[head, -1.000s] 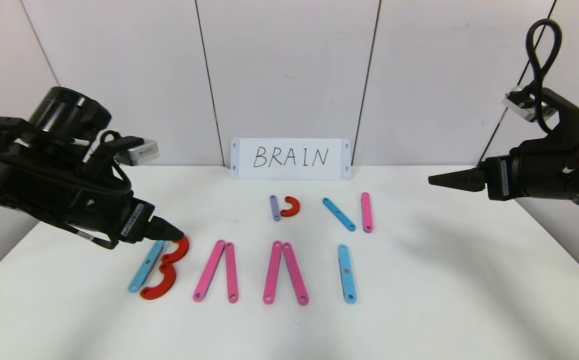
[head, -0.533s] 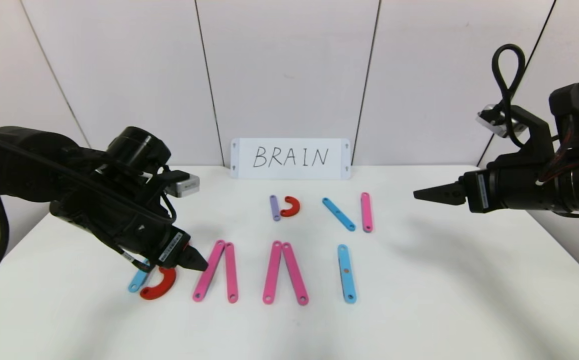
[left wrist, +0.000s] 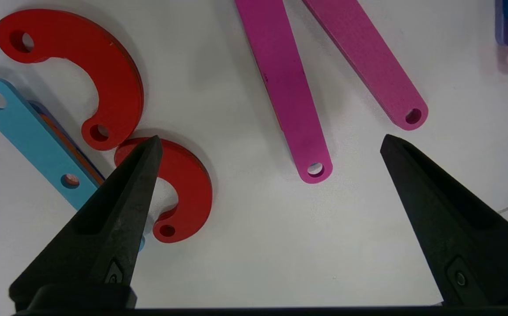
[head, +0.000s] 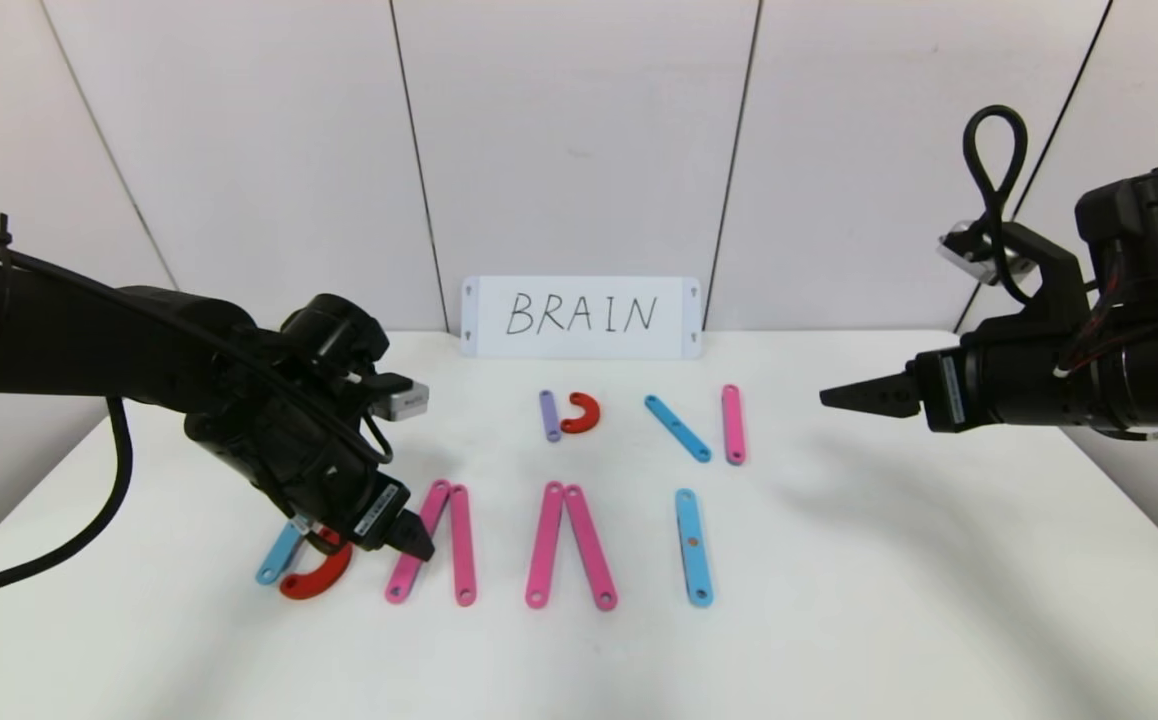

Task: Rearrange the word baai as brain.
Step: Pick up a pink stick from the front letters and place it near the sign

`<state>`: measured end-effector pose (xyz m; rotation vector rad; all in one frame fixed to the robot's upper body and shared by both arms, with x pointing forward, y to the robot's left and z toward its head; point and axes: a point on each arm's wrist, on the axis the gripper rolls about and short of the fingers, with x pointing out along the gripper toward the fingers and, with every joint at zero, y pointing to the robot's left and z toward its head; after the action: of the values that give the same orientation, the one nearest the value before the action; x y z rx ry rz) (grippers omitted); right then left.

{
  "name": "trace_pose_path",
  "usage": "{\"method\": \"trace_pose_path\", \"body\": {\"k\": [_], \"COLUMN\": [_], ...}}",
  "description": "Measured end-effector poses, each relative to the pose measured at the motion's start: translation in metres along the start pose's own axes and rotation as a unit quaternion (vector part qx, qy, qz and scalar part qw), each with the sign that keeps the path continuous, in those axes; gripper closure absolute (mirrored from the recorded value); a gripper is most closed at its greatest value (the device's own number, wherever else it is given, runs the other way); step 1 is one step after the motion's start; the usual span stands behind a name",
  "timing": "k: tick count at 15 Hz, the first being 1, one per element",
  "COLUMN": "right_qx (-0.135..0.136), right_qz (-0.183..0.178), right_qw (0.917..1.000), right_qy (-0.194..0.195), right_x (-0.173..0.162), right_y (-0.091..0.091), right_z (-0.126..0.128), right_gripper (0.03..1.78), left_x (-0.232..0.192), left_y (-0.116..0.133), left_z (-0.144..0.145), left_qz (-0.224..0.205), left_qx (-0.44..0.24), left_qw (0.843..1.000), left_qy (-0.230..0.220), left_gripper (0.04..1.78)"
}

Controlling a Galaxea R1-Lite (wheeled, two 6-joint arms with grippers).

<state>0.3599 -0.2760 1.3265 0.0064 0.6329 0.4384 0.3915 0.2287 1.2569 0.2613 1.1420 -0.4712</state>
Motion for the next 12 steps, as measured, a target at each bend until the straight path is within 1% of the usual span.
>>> {"method": "trace_pose_path", "body": {"k": [7,12], "right_qx": [0.001,0.001], "right_qz": [0.000,0.000], "right_qw": [1.0000,1.0000], "right_qy": [0.003,0.006], "right_x": [0.001,0.003], "right_y": [0.000,-0.001], "right_z": [-0.001,-0.002], "right_gripper": [0.07,0.07], "left_x": [0.015,0.027], "left_y": [-0.003,-0.002], "left_z": [0.005,0.010], "left_qz": [0.022,0.024], "left_qx": [0.003,0.003], "left_qw": [1.000,1.000], "left_qy": [0.016,0.010], "left_gripper": [0.08,0.08]}}
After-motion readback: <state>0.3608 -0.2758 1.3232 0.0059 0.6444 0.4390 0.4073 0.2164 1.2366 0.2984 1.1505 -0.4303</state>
